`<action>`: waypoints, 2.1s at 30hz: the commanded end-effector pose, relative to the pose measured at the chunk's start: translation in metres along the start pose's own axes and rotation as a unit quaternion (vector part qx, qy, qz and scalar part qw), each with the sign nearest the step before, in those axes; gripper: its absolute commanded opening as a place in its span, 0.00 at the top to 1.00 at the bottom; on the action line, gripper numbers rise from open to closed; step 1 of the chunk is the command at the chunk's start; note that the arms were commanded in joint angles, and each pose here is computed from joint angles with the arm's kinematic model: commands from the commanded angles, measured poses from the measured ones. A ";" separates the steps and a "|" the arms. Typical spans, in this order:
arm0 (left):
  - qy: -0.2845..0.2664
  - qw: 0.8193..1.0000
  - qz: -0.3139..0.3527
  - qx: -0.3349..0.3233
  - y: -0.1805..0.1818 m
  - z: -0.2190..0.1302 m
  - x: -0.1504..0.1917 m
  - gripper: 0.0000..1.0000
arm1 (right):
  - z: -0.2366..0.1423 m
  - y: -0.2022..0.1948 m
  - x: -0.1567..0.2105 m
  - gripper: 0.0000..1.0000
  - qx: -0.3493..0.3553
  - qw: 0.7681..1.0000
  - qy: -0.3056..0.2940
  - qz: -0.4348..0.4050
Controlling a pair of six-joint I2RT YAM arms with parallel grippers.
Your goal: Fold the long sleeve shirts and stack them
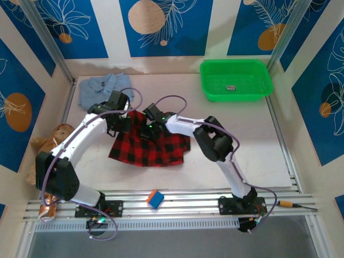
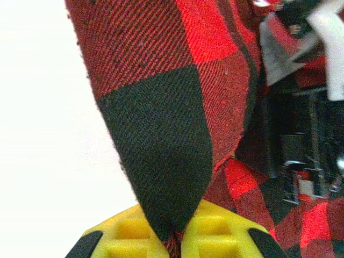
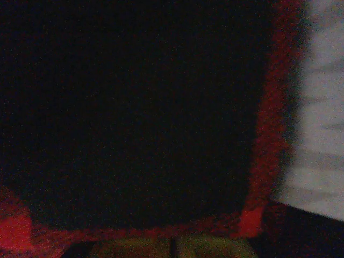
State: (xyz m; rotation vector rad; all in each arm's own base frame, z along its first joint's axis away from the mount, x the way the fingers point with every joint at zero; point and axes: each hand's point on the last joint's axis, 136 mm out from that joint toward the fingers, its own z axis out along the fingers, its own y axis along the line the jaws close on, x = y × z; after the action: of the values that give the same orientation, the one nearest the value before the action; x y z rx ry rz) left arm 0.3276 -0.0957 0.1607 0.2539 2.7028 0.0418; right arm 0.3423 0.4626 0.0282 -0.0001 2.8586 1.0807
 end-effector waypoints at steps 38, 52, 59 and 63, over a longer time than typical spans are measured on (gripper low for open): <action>0.089 0.939 0.281 -0.175 -0.120 0.035 -0.016 1.00 | -0.197 -0.188 0.033 0.48 0.107 0.988 -0.040 0.108; 0.093 0.948 0.280 -0.122 -0.170 0.055 0.003 1.00 | -0.189 -0.207 0.040 0.48 0.109 0.984 -0.035 0.134; 0.069 0.955 0.273 -0.094 -0.178 0.039 0.012 1.00 | -0.179 -0.209 0.034 0.48 0.094 0.983 -0.034 0.153; 0.065 0.955 0.274 -0.098 -0.178 0.042 0.022 1.00 | -0.170 -0.210 0.030 0.49 0.092 0.982 -0.029 0.161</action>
State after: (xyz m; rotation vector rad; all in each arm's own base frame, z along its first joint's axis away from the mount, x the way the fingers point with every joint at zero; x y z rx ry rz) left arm 0.3039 -0.2619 0.0939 0.9870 2.6529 0.5603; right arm 0.3013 0.1848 0.0242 0.4956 2.9471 0.7926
